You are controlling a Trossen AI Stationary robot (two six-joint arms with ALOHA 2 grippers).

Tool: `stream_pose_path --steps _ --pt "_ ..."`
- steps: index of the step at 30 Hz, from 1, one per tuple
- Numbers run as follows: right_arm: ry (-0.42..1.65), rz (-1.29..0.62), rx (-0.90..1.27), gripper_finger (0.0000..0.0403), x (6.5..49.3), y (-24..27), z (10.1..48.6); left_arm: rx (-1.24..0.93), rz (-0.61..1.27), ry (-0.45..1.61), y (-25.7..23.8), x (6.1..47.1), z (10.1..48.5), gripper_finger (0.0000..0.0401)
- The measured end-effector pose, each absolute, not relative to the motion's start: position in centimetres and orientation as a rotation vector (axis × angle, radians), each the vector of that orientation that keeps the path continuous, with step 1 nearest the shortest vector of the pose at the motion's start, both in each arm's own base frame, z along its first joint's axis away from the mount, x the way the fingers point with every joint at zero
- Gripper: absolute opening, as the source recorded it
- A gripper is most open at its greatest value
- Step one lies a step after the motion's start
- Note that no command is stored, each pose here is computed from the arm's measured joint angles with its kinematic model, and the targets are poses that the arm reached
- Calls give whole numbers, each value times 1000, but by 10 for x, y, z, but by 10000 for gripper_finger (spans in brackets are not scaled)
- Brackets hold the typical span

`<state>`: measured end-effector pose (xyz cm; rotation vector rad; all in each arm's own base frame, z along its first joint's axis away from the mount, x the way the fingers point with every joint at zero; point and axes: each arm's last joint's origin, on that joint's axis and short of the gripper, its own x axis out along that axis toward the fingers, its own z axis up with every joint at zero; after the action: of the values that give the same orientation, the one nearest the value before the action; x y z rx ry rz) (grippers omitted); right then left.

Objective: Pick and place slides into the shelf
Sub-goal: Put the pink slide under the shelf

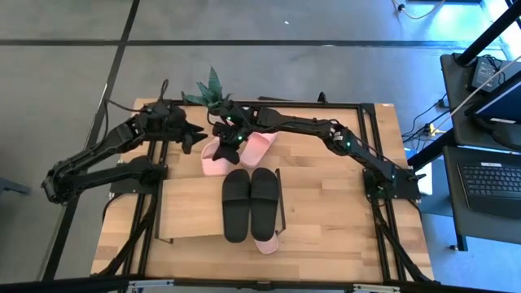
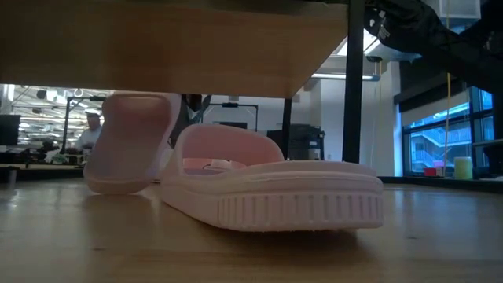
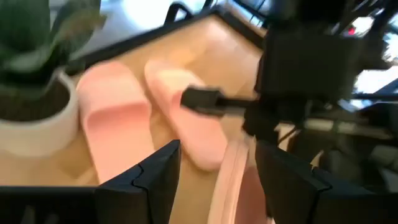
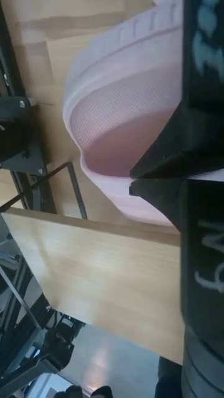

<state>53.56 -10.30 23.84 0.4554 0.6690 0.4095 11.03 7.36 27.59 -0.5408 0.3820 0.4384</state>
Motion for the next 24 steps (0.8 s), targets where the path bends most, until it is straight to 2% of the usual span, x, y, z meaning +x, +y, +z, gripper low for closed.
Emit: stream_pose_path --steps 15,20,24 --pt "659 410 454 2 536 -103 239 -572 430 406 72 109 274 200" --pt "643 413 449 2 537 -103 240 -777 477 375 73 111 272 200" --pt "642 412 449 2 537 -103 240 -839 465 404 73 112 269 200"
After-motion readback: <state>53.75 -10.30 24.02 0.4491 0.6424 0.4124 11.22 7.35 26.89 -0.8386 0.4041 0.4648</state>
